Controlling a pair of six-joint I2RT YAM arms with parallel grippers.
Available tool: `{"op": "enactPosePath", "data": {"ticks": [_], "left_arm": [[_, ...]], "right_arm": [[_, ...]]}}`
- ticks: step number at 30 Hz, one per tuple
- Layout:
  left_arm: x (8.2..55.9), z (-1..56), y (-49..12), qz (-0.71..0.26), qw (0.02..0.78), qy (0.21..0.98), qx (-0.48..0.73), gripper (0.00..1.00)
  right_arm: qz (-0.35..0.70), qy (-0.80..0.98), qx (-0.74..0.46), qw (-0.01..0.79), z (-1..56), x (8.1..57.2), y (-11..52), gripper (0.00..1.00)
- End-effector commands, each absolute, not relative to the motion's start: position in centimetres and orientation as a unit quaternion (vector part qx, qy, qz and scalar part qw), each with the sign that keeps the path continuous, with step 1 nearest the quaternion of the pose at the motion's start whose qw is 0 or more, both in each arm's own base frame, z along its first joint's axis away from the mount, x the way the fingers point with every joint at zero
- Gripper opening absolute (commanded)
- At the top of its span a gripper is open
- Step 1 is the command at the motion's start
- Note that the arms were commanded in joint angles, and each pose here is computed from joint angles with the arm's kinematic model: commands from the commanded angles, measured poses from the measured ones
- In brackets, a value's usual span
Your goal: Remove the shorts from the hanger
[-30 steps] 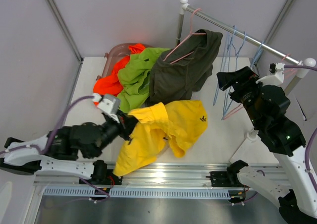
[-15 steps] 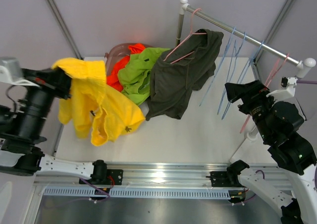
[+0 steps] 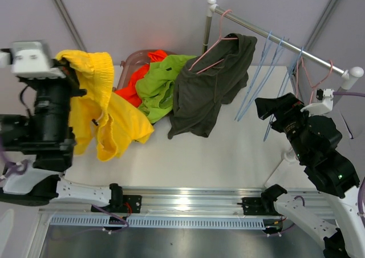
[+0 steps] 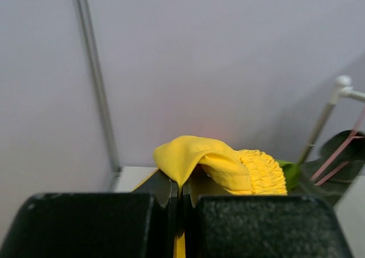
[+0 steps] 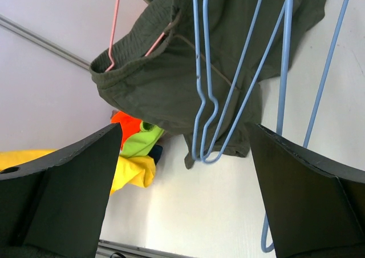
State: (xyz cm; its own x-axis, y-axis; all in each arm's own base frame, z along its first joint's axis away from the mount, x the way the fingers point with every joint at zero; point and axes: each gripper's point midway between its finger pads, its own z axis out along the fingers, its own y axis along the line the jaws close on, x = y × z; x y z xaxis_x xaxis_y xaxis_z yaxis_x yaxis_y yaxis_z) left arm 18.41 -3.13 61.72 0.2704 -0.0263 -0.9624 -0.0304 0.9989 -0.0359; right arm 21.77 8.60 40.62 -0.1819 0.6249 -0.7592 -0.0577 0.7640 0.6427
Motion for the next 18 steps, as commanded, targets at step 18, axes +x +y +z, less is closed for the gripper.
{"op": "enactPosePath", "data": {"ticks": [18], "left_arm": [[30.4, 62.7, -3.1, 0.151, 0.761, 0.628, -0.050, 0.00]], "right_arm": [[0.270, 0.726, 0.180, 0.606, 39.6, 21.9, 8.8, 0.99]]}}
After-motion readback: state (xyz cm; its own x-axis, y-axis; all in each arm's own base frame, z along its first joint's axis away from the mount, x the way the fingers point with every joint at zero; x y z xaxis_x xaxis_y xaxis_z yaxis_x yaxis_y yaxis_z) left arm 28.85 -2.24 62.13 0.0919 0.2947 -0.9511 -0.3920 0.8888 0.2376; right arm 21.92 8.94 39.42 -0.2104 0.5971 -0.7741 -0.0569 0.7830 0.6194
